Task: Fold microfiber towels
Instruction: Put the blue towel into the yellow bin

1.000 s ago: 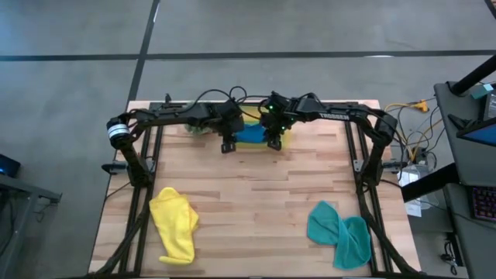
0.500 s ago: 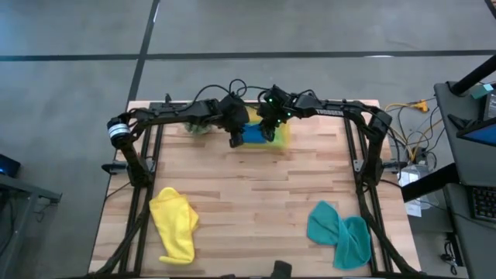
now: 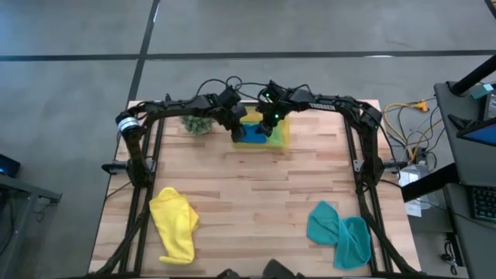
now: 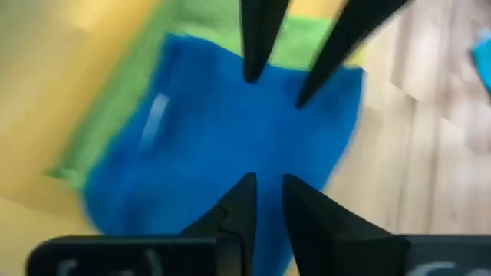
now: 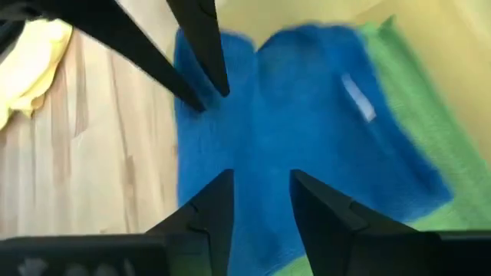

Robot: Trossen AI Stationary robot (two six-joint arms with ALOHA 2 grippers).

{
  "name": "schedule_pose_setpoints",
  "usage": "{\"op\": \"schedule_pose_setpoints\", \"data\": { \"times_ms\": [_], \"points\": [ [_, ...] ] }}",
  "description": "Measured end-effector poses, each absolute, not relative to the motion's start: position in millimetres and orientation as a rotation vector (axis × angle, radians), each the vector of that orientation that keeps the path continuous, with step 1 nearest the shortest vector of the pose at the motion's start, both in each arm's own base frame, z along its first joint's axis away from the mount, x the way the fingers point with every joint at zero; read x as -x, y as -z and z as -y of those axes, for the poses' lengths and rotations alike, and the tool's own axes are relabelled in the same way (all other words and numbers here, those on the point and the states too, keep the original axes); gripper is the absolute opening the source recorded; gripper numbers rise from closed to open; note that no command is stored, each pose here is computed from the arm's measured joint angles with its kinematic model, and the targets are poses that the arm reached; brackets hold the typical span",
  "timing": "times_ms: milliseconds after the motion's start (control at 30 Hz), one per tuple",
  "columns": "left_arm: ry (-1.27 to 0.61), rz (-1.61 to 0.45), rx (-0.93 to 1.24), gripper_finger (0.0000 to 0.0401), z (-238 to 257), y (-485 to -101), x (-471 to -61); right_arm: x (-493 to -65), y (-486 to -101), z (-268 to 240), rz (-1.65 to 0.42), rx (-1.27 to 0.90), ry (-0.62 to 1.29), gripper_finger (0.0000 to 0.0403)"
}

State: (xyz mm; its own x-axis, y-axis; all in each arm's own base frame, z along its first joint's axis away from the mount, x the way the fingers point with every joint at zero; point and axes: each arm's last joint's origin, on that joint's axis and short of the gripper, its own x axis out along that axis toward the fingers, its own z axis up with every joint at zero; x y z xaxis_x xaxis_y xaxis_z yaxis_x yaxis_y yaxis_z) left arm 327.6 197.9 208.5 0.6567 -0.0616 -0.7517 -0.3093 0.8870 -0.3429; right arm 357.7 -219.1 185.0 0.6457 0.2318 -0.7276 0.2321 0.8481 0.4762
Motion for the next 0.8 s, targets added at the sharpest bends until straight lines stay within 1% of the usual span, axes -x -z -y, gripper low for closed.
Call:
{"op": "schedule_pose_setpoints", "data": {
  "times_ms": [133, 200, 433, 667, 800],
  "points": [
    [-0.104, -0.889, 0.507, 0.0011, -194.3, -194.6, -332.8, -361.3, -183.7, 205.8, -0.926, -0.564, -0.031, 0.0102],
    [-0.109, -0.913, 0.513, 0.0003, -193.6, -189.3, -333.5, -363.1, -182.5, 200.7, -0.948, -0.546, -0.022, 0.0090],
    [-0.114, -0.944, 0.504, 0.0006, -193.1, -183.9, -333.1, -362.3, -179.8, 196.0, -0.992, -0.530, -0.014, 0.0059],
    [-0.109, -0.967, 0.510, 0.0005, -189.0, -189.4, -329.2, -358.5, -176.2, 189.9, -1.056, -0.547, -0.025, 0.0057],
    [-0.089, -1.003, 0.485, 0.0005, -181.6, -182.6, -333.3, -361.5, -173.4, 181.8, -1.097, -0.482, 0.007, 0.0057]
  ]
}}
